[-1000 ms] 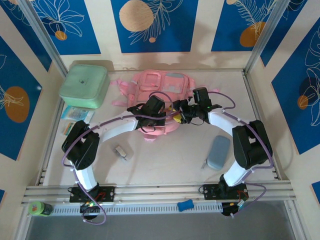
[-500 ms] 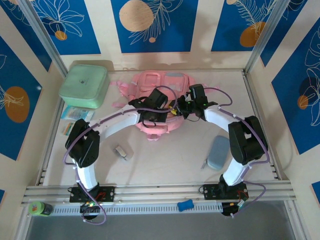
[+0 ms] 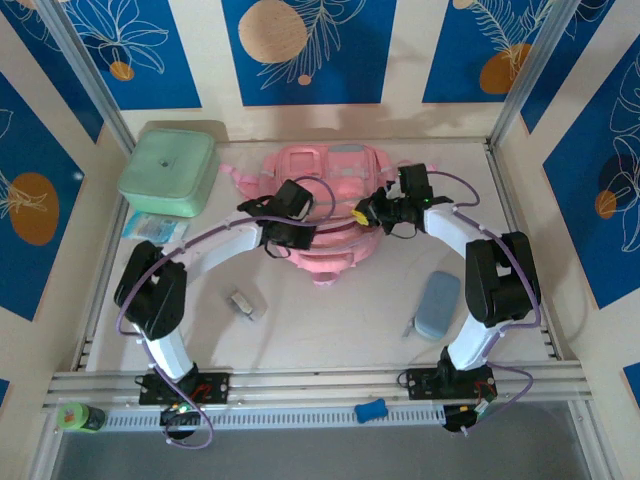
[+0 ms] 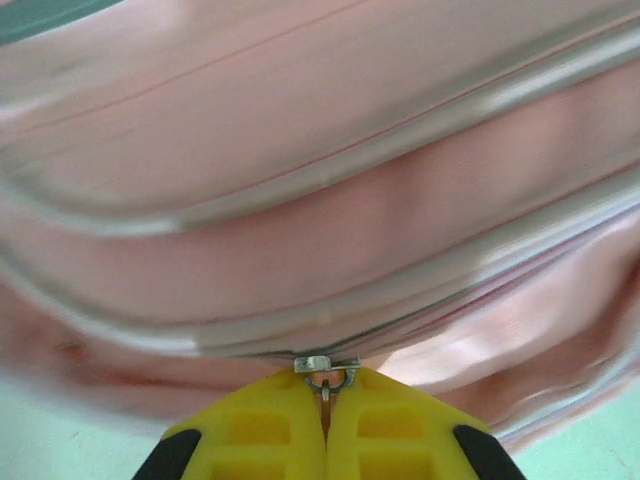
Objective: Pack the student bag
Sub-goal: Unzip the student bag at the center of the table.
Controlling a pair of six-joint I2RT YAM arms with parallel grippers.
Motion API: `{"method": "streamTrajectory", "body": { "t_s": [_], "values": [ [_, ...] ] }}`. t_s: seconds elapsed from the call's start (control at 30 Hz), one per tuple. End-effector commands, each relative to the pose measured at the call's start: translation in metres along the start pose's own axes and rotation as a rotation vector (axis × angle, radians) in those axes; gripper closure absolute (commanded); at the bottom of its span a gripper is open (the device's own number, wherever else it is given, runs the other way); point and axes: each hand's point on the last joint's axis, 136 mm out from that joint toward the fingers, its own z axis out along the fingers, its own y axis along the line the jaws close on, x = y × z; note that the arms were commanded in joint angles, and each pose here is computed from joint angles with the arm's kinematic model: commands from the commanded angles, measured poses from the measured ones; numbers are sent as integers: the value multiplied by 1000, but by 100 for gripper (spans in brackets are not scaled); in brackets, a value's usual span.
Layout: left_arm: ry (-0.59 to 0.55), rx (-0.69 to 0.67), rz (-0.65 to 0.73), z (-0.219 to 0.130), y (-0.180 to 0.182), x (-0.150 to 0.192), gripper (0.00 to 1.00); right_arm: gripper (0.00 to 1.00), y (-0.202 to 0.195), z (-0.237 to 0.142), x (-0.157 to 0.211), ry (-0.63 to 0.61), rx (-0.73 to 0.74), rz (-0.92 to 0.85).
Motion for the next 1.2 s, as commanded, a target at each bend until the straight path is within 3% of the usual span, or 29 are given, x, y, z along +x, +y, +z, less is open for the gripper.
{"method": "streamTrajectory", "body": {
  "t_s": [0.0,0.13,0.17,0.3,0.4,0.47,0.6,0.73,0.8,1.0,1.17],
  "values": [
    [53,-22,-8,-17,17,23,100,100,9,-31,-51,-149,-2,-38],
    [-21,113,-43,-21,-13,13,100,100,16,-27,-41,-108,-14,-49],
    [-52,146,-41,-23,-23,8,100,95,16,-23,-34,-86,-16,-45],
    [-98,205,-21,-22,-53,-7,100,53,20,-3,2,-28,-49,-14],
    [-106,218,-8,-19,-66,-15,100,41,25,14,30,-19,-26,-18],
    [-116,227,-12,-18,-71,-18,100,38,27,23,42,-40,0,-32],
    [-114,238,-19,-17,-73,-16,100,53,25,31,41,-90,29,-35],
    [-110,191,4,-20,-61,-6,100,88,21,23,37,-95,48,-52],
    [-102,161,32,-22,-52,1,100,98,22,14,36,-96,49,-80],
    [-76,2,54,-21,3,26,100,100,20,-21,18,-71,0,-90],
    [-114,-24,9,-14,43,22,100,100,25,-40,8,-34,-64,-85]
  ]
}}
